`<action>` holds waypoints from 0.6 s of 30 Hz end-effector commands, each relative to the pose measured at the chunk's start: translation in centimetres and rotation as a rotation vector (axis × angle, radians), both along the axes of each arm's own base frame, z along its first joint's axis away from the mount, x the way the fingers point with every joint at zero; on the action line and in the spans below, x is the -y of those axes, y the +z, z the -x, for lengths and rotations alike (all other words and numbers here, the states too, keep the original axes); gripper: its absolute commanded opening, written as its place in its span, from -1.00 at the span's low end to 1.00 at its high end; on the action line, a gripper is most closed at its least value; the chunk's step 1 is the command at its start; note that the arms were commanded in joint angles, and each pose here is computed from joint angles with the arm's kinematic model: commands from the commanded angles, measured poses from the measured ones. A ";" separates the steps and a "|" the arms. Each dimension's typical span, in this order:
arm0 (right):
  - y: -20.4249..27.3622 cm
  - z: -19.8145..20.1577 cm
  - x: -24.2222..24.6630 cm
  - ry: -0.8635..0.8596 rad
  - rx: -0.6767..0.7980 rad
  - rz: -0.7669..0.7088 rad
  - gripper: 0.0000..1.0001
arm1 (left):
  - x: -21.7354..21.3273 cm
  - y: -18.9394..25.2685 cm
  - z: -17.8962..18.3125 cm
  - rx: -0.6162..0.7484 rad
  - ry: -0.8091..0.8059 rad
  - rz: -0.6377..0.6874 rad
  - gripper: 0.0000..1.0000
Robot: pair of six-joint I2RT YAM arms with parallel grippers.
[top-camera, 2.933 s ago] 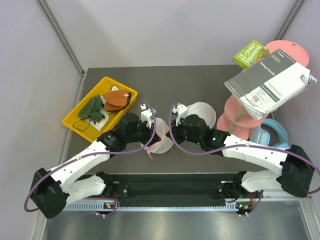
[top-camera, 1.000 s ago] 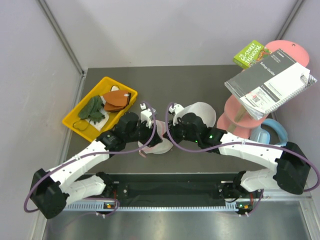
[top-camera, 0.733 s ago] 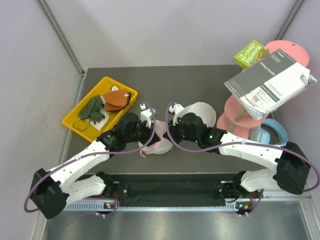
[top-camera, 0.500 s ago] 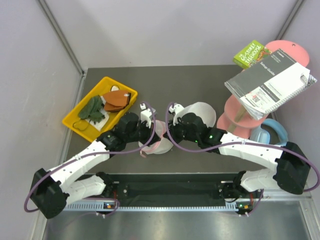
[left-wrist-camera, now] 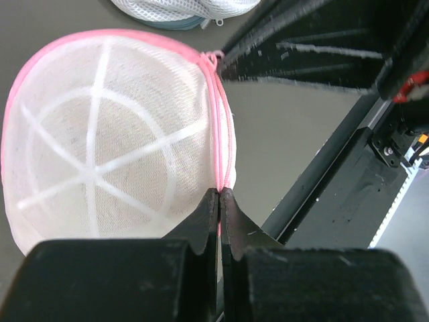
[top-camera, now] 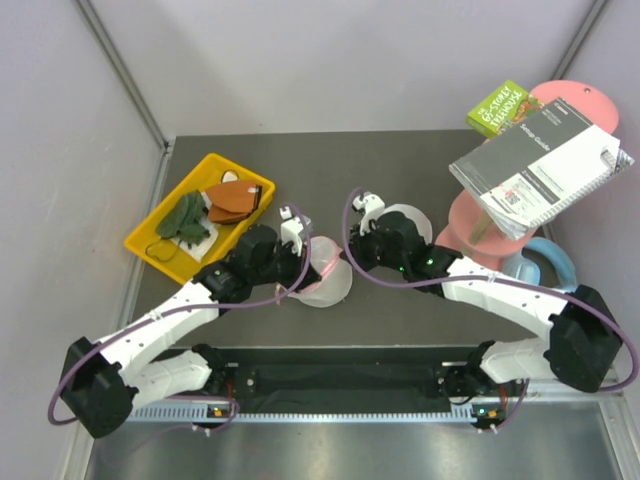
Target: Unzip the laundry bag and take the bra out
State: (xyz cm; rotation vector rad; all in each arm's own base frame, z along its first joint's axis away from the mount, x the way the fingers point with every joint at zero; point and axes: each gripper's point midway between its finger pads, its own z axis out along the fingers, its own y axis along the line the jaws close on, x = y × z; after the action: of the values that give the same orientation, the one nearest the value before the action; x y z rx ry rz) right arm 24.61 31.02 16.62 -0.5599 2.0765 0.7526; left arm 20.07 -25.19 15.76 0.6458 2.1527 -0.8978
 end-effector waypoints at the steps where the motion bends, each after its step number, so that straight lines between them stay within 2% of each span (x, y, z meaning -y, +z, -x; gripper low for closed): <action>1: 2.1 -2.2 0.1 -0.019 0.066 -0.021 -1.00 | -0.2 1.0 0.4 0.029 -0.018 0.012 -1.00; 8: 2.0 -1.5 -0.1 0.009 0.041 -0.039 -1.00 | -1.0 1.2 0.7 0.029 -0.005 -0.013 -1.00; 9: 1.9 -1.3 -0.1 0.015 0.037 -0.043 -1.00 | -1.0 1.4 0.7 0.033 -0.001 -0.013 -0.92; 12: 2.1 -0.1 -0.6 0.039 0.028 -0.059 -1.00 | -0.9 2.3 0.6 0.041 -0.001 0.001 -0.40; 13: 2.2 0.2 -0.8 0.046 0.024 -0.064 -1.00 | -0.7 2.7 0.6 0.039 -0.002 0.014 -0.01; 16: 2.2 1.4 -1.4 0.063 0.004 -0.078 -1.00 | 0.0 4.3 0.3 0.060 -0.007 0.063 0.32; 18: 2.2 2.3 -1.9 0.076 -0.003 -0.086 -1.00 | 0.6 5.5 0.0 0.085 -0.013 0.104 0.37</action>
State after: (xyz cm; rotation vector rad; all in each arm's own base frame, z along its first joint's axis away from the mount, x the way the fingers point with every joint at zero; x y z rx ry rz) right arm 23.80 31.62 16.31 -0.5973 2.0887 0.7996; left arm 19.20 -24.36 16.61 0.6527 2.1621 -0.8867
